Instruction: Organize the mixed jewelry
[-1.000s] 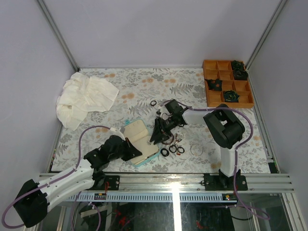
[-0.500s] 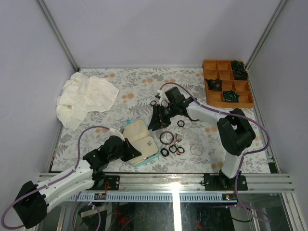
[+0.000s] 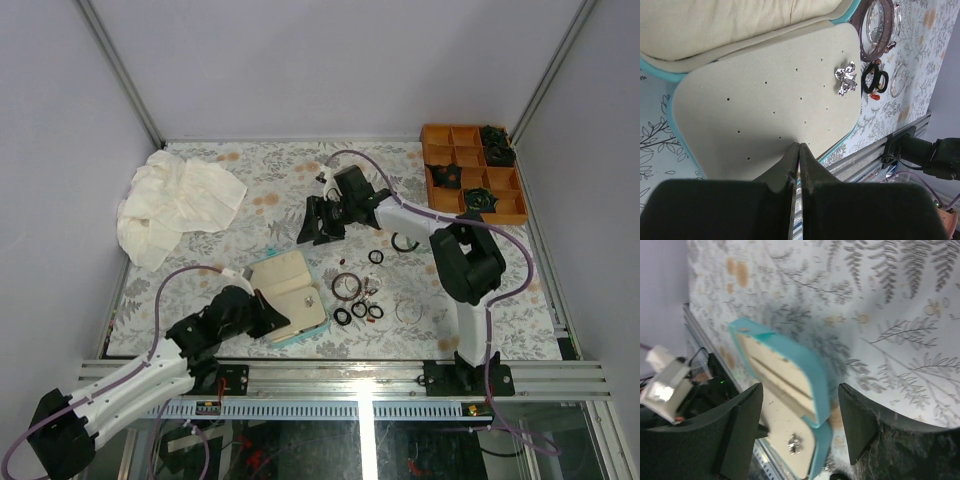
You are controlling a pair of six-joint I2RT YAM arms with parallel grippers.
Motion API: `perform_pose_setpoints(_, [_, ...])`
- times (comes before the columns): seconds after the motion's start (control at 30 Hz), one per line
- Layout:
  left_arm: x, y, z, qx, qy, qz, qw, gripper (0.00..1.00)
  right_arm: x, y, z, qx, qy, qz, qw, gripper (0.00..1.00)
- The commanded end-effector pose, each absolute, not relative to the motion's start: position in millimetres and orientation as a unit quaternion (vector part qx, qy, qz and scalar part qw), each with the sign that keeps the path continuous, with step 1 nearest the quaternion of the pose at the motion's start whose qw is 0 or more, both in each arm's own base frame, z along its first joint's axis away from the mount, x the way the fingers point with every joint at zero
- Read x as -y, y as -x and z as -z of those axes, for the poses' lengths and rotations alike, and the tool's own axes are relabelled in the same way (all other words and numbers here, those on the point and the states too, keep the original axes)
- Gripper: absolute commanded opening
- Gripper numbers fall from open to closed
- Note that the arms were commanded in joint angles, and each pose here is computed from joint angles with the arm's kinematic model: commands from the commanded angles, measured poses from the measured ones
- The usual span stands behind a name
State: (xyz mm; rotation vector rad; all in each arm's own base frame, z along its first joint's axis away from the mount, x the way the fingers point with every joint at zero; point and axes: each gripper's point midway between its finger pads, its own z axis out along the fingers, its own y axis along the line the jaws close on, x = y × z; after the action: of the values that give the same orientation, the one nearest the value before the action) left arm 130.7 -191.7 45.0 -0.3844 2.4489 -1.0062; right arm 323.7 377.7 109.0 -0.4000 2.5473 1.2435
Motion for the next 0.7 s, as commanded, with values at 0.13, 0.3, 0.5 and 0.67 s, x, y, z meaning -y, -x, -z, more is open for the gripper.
perform_pose_setpoints(0.13, [170, -119, -17, -0.912, 0.155, 0.310, 0.217, 0.00, -398, -355, -97, -0.854, 0.172, -0.453, 0.187, 0.71])
perform_pose_setpoints(0.3, [166, -117, -15, -0.913, 0.159, 0.306, 0.218, 0.00, -411, -349, -100, -0.825, 0.178, -0.507, 0.174, 0.71])
perform_pose_setpoints(0.5, [165, -117, -15, -0.913, 0.161, 0.303, 0.219, 0.00, -421, -334, -111, -0.787, 0.182, -0.571, 0.147, 0.71])
perform_pose_setpoints(0.67, [164, -117, -13, -0.914, 0.162, 0.300, 0.220, 0.00, -420, -321, -123, -0.765, 0.195, -0.597, 0.141, 0.71])
